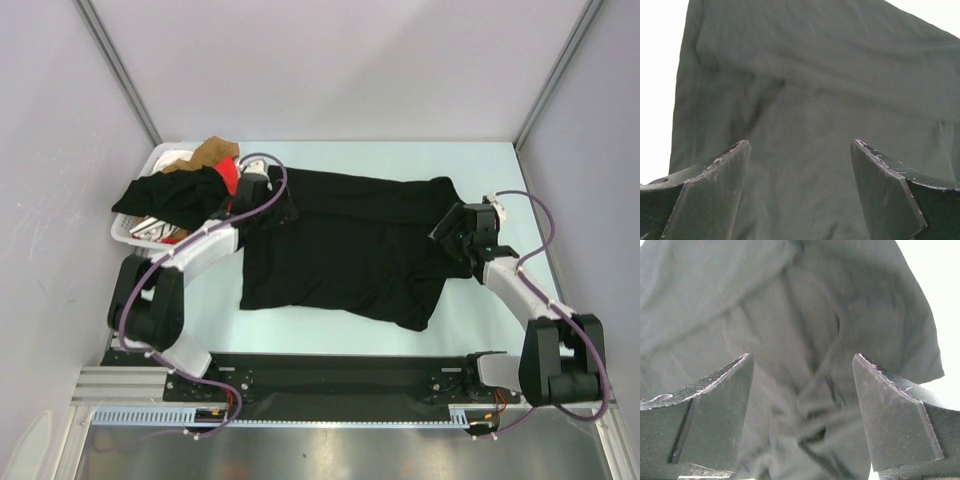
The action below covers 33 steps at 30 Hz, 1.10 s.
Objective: Fold and stack the tank tops
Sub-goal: Fold the tank top
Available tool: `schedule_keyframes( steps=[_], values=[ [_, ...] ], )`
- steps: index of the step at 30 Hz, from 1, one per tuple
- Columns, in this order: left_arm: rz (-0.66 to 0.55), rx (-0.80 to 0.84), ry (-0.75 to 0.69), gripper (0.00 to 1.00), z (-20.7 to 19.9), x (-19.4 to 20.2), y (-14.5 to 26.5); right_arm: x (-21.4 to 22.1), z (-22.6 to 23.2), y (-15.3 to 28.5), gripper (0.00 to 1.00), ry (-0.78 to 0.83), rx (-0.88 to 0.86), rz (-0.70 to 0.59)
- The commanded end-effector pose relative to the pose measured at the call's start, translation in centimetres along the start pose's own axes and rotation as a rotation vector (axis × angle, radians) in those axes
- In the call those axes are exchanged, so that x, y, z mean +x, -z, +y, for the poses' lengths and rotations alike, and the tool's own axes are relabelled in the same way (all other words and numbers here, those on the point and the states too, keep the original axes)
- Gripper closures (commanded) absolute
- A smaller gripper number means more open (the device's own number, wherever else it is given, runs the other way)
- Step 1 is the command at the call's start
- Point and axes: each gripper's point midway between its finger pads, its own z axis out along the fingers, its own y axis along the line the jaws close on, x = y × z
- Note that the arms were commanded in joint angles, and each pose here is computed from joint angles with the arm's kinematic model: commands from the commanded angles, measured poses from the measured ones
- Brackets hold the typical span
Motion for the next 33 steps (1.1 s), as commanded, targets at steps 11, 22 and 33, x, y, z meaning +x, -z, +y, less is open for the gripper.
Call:
schedule_keyframes(
  steps=[11,22,33],
  values=[
    [0.099,0.043,0.025,0.13,3.0,8.5,6.1,3.1,-4.5,2.9,0.39,0.062,0.187,0.059],
    [0.144,-0.02,0.057,0.13,5.6,11.5,7.5,6.6,-3.0,3.2,0.28,0.117,0.144,0.14],
    [0.13,-0.037,0.073,0.12,7.0,11.9,8.8,7.5,-3.5,2.1,0.3,0.164,0.221,0.12]
  ],
)
